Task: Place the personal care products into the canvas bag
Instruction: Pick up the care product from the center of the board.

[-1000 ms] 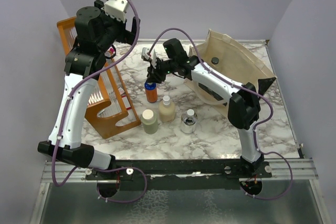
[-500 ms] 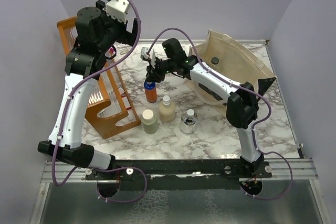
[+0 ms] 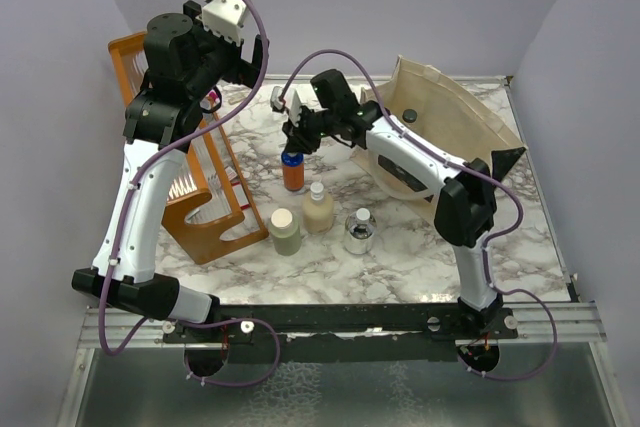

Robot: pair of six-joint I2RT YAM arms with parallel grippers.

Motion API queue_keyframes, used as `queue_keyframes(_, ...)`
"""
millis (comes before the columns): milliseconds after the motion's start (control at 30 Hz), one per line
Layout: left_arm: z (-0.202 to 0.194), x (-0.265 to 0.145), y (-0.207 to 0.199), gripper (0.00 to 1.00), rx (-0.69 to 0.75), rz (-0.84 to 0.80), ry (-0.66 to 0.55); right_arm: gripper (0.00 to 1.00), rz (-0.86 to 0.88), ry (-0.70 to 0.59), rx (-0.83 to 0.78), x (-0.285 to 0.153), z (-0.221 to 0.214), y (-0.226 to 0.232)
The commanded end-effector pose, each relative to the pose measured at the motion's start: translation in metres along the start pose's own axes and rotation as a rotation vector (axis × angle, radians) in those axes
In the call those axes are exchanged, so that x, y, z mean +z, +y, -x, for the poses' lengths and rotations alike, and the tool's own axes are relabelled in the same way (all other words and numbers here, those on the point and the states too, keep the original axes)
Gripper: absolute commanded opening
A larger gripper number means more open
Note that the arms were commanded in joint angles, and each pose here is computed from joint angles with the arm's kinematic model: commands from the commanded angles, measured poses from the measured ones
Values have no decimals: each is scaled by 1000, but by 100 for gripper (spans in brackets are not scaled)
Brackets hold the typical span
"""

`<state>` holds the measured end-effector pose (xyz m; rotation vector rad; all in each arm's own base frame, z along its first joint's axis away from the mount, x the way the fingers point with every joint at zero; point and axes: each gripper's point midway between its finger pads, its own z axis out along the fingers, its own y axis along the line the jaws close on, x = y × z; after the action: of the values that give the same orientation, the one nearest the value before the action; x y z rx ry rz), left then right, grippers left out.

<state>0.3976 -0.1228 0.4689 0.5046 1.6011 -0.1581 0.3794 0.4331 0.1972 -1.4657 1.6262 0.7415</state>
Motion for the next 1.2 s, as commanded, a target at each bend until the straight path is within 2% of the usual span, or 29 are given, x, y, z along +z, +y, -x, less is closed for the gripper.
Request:
queue_keyframes(0,2,1,-2,97,-4,-16,-14,1,-129,-75,-100,-50,61,-12)
queue_keyframes(433,-1,7,-3,97,-30,-18,-7,1,-223,-54,-113,-94,72,-10)
queue_keyframes(667,-6,12,-2,95,-37,-13,7,1,-317,-52,-128,-135,94,-12)
queue_keyframes(1167,-38,23,-21,93,-46,-102,60,1,-494,-235,-204,-259,184,9)
